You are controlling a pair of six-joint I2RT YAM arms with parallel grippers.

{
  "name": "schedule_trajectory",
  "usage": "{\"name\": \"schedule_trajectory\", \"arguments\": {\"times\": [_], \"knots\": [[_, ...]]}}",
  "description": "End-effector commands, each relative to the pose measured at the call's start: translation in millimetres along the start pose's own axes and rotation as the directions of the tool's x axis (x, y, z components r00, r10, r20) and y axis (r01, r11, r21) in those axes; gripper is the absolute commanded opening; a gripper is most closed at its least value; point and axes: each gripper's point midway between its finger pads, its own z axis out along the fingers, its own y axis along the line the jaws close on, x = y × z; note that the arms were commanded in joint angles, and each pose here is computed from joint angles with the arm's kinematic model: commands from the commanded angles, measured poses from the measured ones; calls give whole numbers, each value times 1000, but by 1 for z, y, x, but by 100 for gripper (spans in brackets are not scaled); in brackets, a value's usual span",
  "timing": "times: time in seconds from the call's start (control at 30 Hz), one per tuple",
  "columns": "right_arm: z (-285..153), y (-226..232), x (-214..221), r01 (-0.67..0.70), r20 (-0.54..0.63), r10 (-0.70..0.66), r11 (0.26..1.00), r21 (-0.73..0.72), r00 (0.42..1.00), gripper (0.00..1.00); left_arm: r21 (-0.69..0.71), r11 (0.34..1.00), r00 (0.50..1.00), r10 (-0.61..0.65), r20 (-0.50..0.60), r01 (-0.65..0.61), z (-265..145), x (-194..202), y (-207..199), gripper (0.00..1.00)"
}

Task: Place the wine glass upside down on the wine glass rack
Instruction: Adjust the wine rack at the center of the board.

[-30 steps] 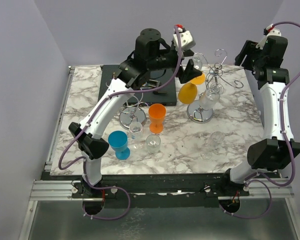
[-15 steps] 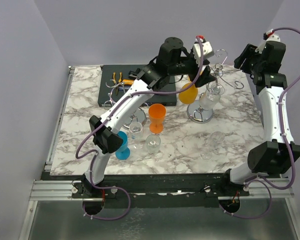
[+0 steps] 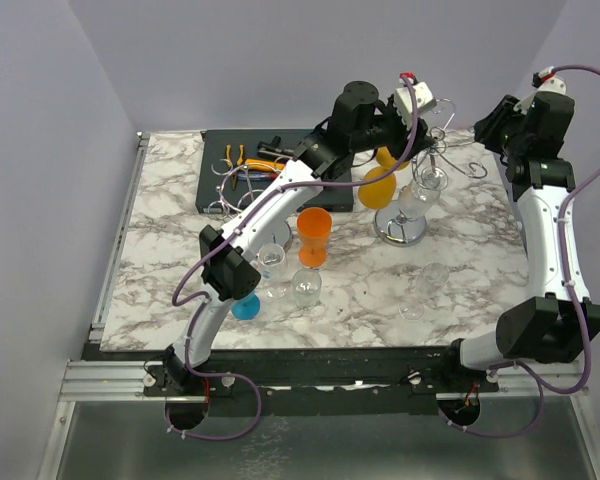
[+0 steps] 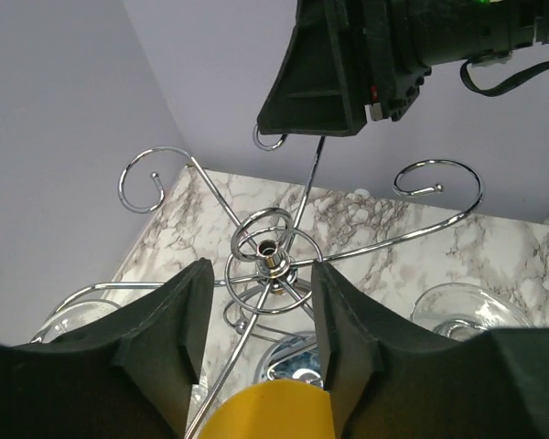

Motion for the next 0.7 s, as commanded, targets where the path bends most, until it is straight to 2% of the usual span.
{"name": "schedule_trajectory", "arguments": {"times": [0.0, 0.23, 0.67], "knots": [[-8, -12, 8, -7, -11, 7, 999, 50, 1000, 36, -83, 996, 999, -21, 49, 25, 5, -11, 14, 49], [-16, -9, 11, -29, -6, 30, 999, 36, 1000, 32, -128, 992, 998, -2, 65, 10, 13, -9, 21, 45], [-21, -6, 19, -48, -35, 49, 999, 23, 998, 26, -169, 985, 998, 32, 48, -23, 24, 5, 25, 43]]}}
